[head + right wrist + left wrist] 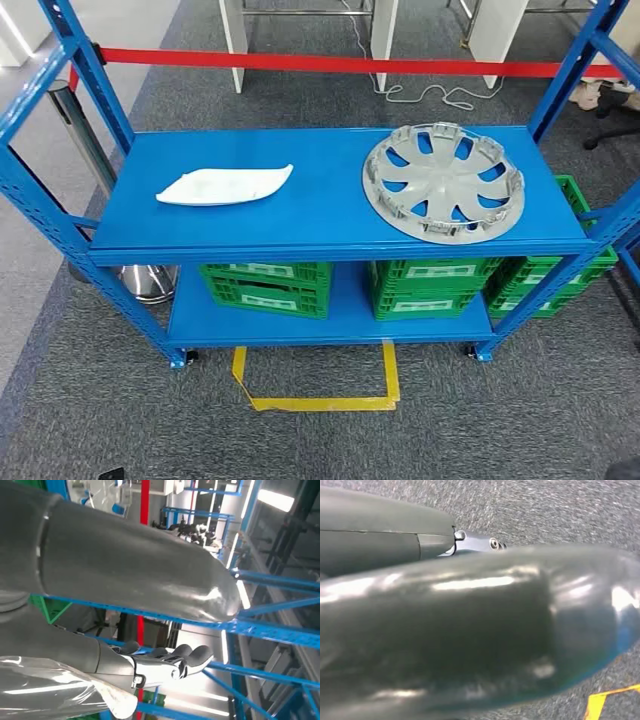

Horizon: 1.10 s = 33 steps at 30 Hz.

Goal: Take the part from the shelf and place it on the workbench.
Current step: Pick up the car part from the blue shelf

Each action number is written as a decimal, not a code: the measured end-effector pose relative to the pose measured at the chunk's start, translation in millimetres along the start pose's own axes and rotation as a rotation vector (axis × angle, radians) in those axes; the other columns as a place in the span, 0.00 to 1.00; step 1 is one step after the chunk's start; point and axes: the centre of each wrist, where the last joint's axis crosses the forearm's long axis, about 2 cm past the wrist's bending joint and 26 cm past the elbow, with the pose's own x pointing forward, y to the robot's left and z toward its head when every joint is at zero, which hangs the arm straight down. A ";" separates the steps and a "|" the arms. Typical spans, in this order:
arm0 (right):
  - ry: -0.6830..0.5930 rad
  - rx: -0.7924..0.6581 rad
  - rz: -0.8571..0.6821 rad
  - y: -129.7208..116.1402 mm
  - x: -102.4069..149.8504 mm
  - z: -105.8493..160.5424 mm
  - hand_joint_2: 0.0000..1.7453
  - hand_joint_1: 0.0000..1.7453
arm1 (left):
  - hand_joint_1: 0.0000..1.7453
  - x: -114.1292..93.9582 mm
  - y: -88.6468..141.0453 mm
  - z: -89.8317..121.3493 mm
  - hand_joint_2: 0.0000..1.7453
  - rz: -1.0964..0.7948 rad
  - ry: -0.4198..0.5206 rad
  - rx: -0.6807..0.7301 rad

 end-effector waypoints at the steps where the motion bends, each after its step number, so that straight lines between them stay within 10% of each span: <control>1: 0.001 0.003 -0.003 0.1 -0.1 -0.2 0.00 0.00 | 0.00 0.1 0.0 -0.1 0.00 0.000 0.000 0.001; 33: 0.035 0.097 -0.024 -6.5 -13.7 -7.6 0.00 0.00 | 0.00 -2.8 -27.4 11.3 0.00 0.019 0.034 -0.007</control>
